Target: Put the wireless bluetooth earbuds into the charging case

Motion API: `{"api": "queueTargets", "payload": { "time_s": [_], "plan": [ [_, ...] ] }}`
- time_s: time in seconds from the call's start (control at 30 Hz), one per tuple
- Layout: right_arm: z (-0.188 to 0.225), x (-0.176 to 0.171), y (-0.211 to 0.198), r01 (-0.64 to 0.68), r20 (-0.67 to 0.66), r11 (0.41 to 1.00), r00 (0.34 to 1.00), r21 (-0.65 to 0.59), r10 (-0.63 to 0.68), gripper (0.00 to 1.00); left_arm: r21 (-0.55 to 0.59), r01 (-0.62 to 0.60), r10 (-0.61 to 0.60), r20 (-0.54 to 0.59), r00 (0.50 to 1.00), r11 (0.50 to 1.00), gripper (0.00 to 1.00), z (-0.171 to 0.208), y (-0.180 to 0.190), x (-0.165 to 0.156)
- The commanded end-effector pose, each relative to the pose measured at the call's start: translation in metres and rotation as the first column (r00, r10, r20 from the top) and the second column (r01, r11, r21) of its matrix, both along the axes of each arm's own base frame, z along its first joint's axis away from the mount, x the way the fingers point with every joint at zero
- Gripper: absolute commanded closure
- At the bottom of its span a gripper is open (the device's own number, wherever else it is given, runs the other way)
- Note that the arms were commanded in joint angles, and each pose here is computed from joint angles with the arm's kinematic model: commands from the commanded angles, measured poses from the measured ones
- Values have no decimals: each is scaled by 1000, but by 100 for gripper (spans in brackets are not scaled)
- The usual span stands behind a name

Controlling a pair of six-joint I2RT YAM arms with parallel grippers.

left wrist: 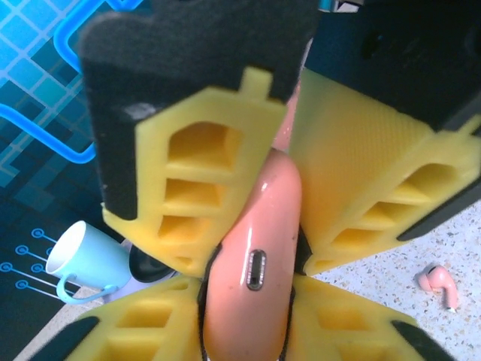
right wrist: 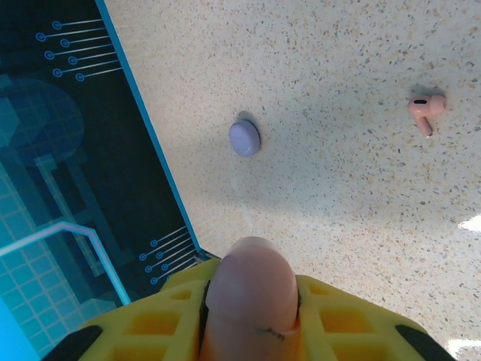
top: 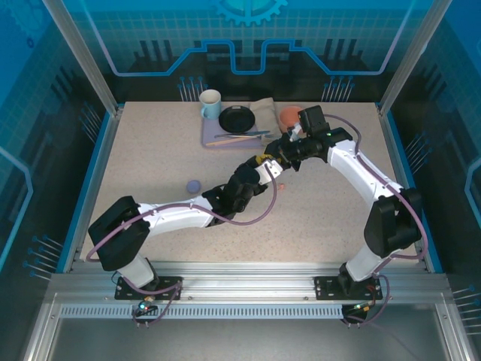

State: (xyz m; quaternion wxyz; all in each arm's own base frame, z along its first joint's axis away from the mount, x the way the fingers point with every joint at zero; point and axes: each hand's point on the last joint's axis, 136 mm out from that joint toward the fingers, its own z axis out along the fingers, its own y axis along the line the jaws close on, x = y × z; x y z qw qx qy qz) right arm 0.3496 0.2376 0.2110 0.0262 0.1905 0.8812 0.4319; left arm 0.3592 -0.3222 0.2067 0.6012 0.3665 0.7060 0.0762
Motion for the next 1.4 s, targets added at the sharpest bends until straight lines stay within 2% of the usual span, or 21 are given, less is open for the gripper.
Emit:
{"api": "queueTargets", "payload": {
  "time_s": [0.0,0.13,0.23,0.3,0.37,0.43,0.57,0.67,0.77,0.87,0.93,1.07,1.17,1.27,1.33,1.37],
  "plan": [
    [9,6,7,-29,43,999,999,23,28,97,-137,43,-34,67,997,990,63,42,-12,-6],
    [8,11,0,-3,61,1000,998,-10,4,100,-250,23,-6,70,998,968,43,59,-3,-10],
    [5,17,-8,19,86,999,996,-44,-15,100,-407,-31,43,19,999,913,32,76,16,-11],
    [5,21,-12,27,118,997,993,-66,-19,100,-548,-142,107,-95,990,824,21,80,42,-3],
    [6,26,-17,30,169,995,986,-99,-13,100,-646,-261,127,-247,961,717,18,78,68,6],
    [8,30,-20,28,234,991,972,-131,3,100,-698,-365,140,-358,923,616,11,74,89,11],
    [21,38,-25,24,428,983,902,-184,58,100,-748,-538,37,-571,820,390,4,60,116,16],
    [37,40,-21,-6,573,985,813,-171,105,100,-747,-606,-85,-646,759,273,1,53,120,19],
    [51,37,-18,-45,668,991,735,-122,116,100,-768,-616,-211,-640,739,176,1,52,118,21],
    [61,34,-15,-88,713,993,692,-77,117,100,-747,-659,-296,-650,699,83,1,45,119,26],
    [65,33,-10,-121,726,991,677,-50,119,100,-737,-672,-359,-648,672,72,1,42,114,28],
    [72,30,2,-186,736,983,667,15,115,100,-712,-694,-459,-653,602,103,1,40,95,32],
    [72,29,7,-190,738,981,666,30,106,100,-683,-727,-558,-633,537,75,1,40,81,37],
    [69,25,12,-198,744,980,657,16,121,100,-598,-802,-647,-613,454,5,1,34,71,43],
    [63,21,16,-197,751,980,644,-22,146,100,-493,-867,-690,-601,404,-78,1,24,70,49],
    [60,20,18,-193,753,980,638,-44,159,100,-457,-883,-707,-590,389,-104,1,21,68,51]
  ]
}}
